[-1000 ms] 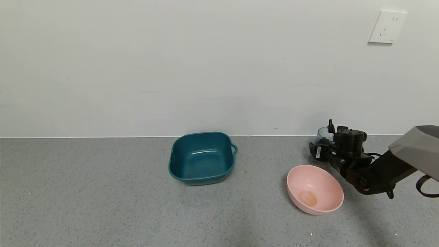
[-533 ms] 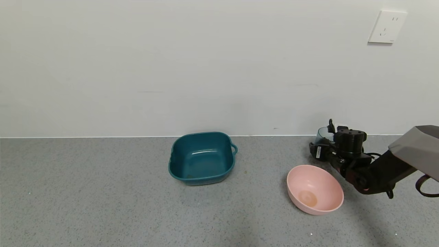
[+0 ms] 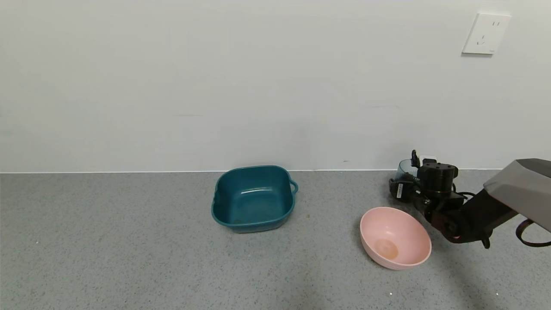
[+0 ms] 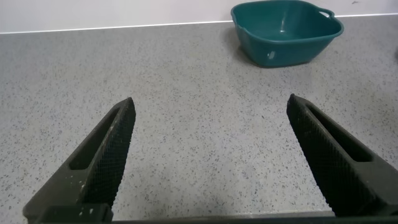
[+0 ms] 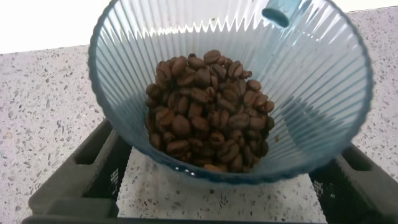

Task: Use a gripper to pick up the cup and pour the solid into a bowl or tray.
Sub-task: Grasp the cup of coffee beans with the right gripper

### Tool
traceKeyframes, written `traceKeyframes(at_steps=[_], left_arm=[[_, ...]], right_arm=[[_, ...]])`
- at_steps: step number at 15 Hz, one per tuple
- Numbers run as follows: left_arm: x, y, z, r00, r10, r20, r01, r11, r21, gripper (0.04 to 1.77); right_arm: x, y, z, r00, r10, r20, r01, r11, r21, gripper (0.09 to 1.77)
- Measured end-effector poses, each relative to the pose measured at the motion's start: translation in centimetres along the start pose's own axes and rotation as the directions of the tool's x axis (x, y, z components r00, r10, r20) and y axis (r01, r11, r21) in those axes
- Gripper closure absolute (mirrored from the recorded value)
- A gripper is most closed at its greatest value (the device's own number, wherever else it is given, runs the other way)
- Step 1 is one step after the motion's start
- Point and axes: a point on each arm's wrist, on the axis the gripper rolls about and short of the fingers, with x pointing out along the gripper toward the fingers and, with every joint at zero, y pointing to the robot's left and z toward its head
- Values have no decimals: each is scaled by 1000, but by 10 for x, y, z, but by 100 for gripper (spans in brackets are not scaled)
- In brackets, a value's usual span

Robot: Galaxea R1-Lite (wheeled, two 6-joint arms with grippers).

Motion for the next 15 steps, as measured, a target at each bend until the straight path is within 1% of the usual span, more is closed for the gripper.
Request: traceKeyframes(at_steps=[5,8,15], left_arm=[[0,0,0,1000,0,0,0,1000,0,6],[0,0,0,1000,0,0,0,1000,0,6],[0,0,0,1000,0,0,0,1000,0,6]], right_arm=[[3,0,2,1000,-3,10,3,1000,4,15],[5,-1,1,1000,-22,11,22,1000,4,15],[8,-1,-4,1000,-24,4,24,1000,3,15]])
